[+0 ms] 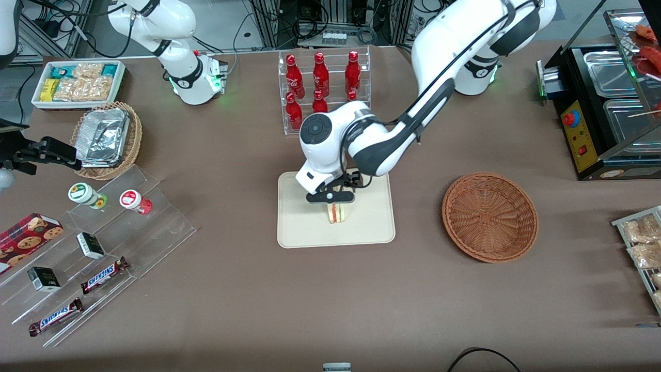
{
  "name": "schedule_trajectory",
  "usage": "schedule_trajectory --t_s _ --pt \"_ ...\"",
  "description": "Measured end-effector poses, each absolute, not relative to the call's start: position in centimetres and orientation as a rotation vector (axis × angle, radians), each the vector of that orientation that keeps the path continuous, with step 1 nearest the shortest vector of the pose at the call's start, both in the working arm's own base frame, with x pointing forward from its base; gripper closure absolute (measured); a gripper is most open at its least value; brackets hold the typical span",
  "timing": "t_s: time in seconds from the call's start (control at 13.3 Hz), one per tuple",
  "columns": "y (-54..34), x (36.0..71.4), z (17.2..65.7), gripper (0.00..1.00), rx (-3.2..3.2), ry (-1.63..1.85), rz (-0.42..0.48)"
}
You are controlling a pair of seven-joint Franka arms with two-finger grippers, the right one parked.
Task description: Place sandwich from basket to tray
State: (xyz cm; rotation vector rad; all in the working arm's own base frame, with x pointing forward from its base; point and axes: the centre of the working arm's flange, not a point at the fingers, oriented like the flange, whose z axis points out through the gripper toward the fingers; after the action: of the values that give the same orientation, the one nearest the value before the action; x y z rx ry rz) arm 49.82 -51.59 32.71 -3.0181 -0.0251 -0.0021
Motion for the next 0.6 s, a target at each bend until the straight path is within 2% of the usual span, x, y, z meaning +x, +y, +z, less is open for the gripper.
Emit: schedule_trajectory --t_s 0.22,0.6 --pt "-46.5 53.3 41.4 0.0 -3.011 -0.207 -0.064" --pt "-34.0 57.5 49.9 0.0 -2.931 -0.517 -0.029"
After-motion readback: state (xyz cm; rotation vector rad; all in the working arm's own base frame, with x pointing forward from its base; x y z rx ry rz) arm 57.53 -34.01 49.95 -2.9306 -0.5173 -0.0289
